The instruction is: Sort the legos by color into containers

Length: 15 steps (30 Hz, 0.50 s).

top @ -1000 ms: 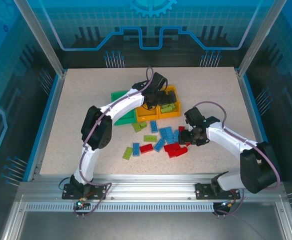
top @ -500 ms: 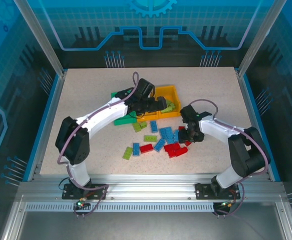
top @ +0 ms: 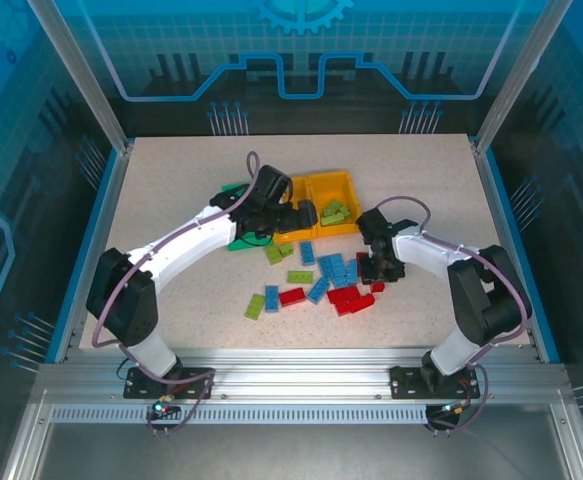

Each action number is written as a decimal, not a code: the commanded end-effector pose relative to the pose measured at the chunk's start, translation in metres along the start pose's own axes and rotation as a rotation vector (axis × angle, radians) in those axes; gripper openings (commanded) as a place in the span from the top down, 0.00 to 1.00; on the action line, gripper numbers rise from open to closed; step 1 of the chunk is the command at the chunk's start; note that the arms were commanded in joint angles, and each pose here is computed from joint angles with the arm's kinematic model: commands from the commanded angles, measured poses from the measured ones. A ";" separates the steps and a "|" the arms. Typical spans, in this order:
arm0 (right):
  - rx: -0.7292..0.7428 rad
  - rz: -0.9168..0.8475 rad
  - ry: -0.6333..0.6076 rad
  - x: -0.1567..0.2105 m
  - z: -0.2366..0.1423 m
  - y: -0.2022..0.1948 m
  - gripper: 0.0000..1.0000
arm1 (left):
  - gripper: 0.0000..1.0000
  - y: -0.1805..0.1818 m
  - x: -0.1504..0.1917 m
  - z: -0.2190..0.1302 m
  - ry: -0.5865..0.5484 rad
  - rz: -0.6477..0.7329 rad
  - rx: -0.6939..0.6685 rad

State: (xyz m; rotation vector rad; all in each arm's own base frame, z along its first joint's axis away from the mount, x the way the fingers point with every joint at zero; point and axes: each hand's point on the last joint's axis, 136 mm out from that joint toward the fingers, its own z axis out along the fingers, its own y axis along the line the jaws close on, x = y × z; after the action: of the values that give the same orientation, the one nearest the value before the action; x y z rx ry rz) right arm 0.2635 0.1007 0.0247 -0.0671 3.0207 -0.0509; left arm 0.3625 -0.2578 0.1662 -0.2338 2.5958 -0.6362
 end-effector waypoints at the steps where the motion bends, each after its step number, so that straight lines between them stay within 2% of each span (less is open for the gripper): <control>1: 0.013 0.039 -0.021 0.004 -0.014 -0.008 0.69 | 0.01 0.008 -0.001 -0.009 -0.026 -0.002 -0.013; 8: -0.052 0.051 -0.158 -0.031 -0.075 0.001 0.70 | 0.01 0.034 0.007 -0.014 -0.033 -0.010 -0.076; 12: -0.216 0.076 -0.240 -0.064 -0.113 0.032 0.69 | 0.01 0.054 0.014 -0.022 -0.046 -0.022 -0.118; 15: -0.400 0.103 -0.266 -0.091 -0.133 0.069 0.69 | 0.01 0.069 0.022 -0.026 -0.046 -0.030 -0.141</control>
State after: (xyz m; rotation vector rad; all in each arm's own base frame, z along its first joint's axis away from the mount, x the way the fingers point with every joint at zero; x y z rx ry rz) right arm 0.3229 0.1456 0.1484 0.0042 2.7371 0.2800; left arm 0.3349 -0.2108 0.1472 -0.3052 2.6053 -0.5119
